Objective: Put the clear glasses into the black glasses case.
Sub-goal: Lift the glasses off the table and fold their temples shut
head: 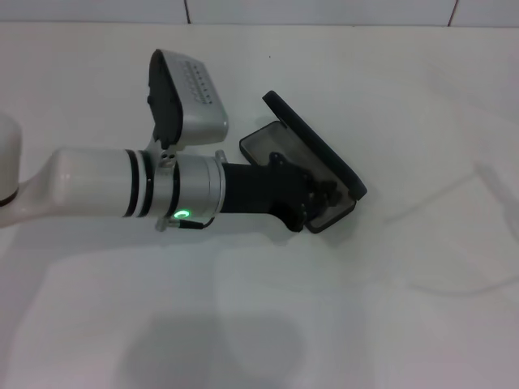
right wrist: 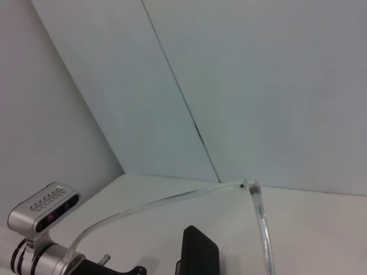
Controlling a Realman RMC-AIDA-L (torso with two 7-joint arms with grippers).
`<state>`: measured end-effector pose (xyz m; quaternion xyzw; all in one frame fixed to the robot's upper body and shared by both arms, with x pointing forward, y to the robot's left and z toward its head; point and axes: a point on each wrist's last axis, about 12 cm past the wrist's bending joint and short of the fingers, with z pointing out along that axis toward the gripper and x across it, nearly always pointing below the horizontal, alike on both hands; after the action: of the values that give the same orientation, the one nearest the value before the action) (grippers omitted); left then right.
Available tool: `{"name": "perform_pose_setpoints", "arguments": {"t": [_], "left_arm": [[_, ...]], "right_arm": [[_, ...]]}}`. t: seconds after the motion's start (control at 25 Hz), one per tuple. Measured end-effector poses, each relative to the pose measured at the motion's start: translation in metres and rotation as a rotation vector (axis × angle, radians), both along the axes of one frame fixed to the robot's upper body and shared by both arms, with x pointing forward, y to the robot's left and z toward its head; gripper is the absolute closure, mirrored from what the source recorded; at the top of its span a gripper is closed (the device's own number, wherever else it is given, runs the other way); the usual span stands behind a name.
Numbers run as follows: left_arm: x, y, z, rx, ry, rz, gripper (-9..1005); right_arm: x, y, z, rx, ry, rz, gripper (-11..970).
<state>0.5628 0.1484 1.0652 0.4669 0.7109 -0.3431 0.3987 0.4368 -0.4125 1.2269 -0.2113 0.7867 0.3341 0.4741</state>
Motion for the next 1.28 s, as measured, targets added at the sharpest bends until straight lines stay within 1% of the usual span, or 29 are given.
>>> {"name": "perform_pose_setpoints", "arguments": {"t": [0.2, 0.32, 0.52, 0.6, 0.96, 1.28], "left_arm": [[0.004, -0.011, 0.005, -0.012, -0.005, -0.016, 881], [0.007, -0.024, 0.006, -0.019, -0.003, -0.025, 881], [0.010, -0.036, 0.005, 0.002, -0.019, -0.016, 881], [0.011, -0.040, 0.007, -0.007, -0.020, -0.008, 881], [0.018, -0.043, 0.011, -0.020, -0.033, 0.038, 881], [0.030, -0.047, 0.020, -0.047, -0.047, 0.107, 880]], "right_arm": [[-0.001, -0.001, -0.002, 0.007, 0.004, 0.000, 881], [-0.001, -0.001, -0.003, 0.010, 0.000, 0.003, 881], [-0.001, -0.001, -0.003, 0.010, -0.003, 0.005, 882], [-0.001, 0.000, -0.003, 0.011, -0.003, 0.006, 882], [-0.001, 0.000, -0.005, 0.022, 0.000, 0.010, 883], [-0.003, 0.001, -0.006, 0.032, -0.004, 0.018, 883]]}}
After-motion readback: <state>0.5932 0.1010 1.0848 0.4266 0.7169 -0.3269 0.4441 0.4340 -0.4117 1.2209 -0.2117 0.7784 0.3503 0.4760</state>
